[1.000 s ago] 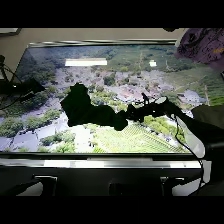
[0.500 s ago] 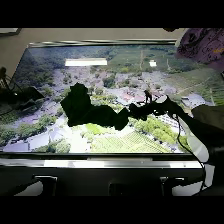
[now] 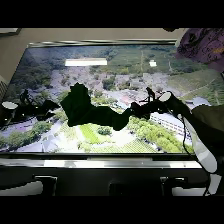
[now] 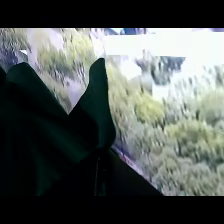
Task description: Fold the clothes and pants, and hang the long-sleeved shirts on hangers.
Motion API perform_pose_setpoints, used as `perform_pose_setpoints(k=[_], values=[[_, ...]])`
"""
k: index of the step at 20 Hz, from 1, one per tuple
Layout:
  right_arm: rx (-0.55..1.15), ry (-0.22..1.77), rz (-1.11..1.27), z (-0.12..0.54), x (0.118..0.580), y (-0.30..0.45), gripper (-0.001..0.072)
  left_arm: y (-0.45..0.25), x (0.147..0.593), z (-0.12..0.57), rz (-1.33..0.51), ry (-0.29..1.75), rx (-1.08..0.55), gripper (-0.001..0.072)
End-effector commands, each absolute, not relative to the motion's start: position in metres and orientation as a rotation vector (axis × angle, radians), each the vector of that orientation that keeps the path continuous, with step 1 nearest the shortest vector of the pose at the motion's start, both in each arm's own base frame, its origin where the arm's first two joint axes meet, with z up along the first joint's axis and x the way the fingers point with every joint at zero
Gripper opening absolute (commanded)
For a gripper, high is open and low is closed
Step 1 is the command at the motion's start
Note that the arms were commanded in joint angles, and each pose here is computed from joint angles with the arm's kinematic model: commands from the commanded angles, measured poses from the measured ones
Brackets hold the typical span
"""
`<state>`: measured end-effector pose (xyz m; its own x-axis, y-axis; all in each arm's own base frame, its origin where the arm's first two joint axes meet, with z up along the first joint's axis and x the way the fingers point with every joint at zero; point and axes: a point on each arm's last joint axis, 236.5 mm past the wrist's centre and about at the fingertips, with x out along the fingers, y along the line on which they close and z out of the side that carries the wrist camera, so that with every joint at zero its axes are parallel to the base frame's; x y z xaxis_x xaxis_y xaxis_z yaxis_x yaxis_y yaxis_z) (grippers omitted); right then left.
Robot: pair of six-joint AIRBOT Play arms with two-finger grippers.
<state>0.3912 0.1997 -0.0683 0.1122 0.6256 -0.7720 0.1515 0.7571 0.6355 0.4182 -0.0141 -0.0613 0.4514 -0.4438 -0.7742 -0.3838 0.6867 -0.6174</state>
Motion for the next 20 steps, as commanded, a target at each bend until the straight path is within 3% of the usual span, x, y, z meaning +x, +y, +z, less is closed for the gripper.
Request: perform_pose_setpoints(k=[1, 12, 13, 14, 15, 20], values=[[0.679, 1.448, 0.390, -0.066, 0.389, 0.200, 0.0032, -0.016, 0.437, -0.078, -0.036, 1.089, -0.935, 0.0601], [0.677, 1.496, 0.429, -0.059, 0.375, 0.204, 0.0031, -0.041, 0.457, -0.102, -0.028, 1.093, -0.998, 0.0599], [0.674, 1.485, 0.430, -0.057, 0.377, 0.204, 0.0031, -0.047, 0.460, -0.100, -0.039, 1.091, -0.992, 0.0547], [0.670, 1.464, 0.428, -0.053, 0.380, 0.203, 0.0031, -0.049, 0.464, -0.098, -0.047, 1.085, -0.986, 0.0272], [0.669, 1.438, 0.426, -0.048, 0.384, 0.202, 0.0031, -0.049, 0.468, -0.092, -0.051, 1.070, -0.994, 0.0049], [0.611, 1.120, 0.414, 0.027, 0.435, 0.189, 0.0030, -0.027, 0.505, -0.002, -0.173, 0.901, -0.927, 0.0018]])
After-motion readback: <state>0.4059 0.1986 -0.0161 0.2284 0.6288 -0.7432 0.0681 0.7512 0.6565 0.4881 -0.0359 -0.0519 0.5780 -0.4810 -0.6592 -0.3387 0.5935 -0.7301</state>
